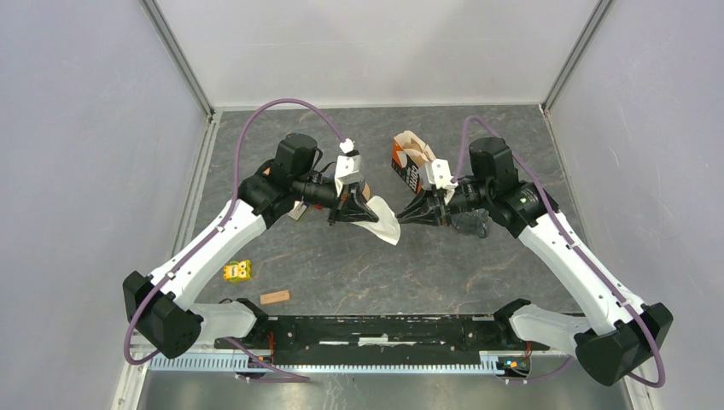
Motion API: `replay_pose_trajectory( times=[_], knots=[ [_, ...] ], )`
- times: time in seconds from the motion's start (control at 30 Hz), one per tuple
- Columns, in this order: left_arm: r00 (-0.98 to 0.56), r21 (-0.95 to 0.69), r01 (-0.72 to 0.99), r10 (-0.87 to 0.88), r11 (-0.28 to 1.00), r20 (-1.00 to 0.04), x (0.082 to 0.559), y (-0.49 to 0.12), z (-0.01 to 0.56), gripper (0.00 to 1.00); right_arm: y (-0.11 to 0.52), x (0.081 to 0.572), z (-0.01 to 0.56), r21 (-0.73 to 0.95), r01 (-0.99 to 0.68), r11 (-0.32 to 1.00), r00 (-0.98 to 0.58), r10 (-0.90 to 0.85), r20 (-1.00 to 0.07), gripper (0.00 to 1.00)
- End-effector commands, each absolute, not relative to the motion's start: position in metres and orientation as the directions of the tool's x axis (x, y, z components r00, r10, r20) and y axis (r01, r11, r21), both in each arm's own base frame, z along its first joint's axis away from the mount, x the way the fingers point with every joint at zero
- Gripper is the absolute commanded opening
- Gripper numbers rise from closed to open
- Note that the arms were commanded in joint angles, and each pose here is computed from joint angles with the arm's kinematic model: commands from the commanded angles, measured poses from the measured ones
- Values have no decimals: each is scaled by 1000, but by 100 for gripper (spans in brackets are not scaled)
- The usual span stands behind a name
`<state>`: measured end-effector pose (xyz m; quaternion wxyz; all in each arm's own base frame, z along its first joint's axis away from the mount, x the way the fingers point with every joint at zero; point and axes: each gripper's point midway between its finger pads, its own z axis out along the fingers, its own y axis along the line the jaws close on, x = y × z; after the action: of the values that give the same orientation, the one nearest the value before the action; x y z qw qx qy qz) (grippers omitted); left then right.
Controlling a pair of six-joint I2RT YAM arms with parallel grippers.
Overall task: Place the coffee filter in the dripper
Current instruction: Place the coffee filter in the coffee dripper.
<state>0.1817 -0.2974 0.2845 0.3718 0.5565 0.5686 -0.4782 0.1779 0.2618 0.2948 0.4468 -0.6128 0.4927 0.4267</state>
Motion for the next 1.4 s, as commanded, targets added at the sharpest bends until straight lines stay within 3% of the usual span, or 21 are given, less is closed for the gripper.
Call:
replay_pose_trajectory(
  times=[0.0,0.67,1.37],
  knots=[
    [-72,-92,994,271,-61,-960,187,-297,286,2,265,178,305,-135,-984,-120,157,-205,-966,19],
    [-50,-70,996,277,-63,-960,188,-295,285,2,257,181,298,-133,-987,-94,155,-278,-948,29],
    [-56,-84,992,271,-90,-961,181,-294,282,2,262,188,305,-138,-987,-85,155,-256,-954,23]
  ],
)
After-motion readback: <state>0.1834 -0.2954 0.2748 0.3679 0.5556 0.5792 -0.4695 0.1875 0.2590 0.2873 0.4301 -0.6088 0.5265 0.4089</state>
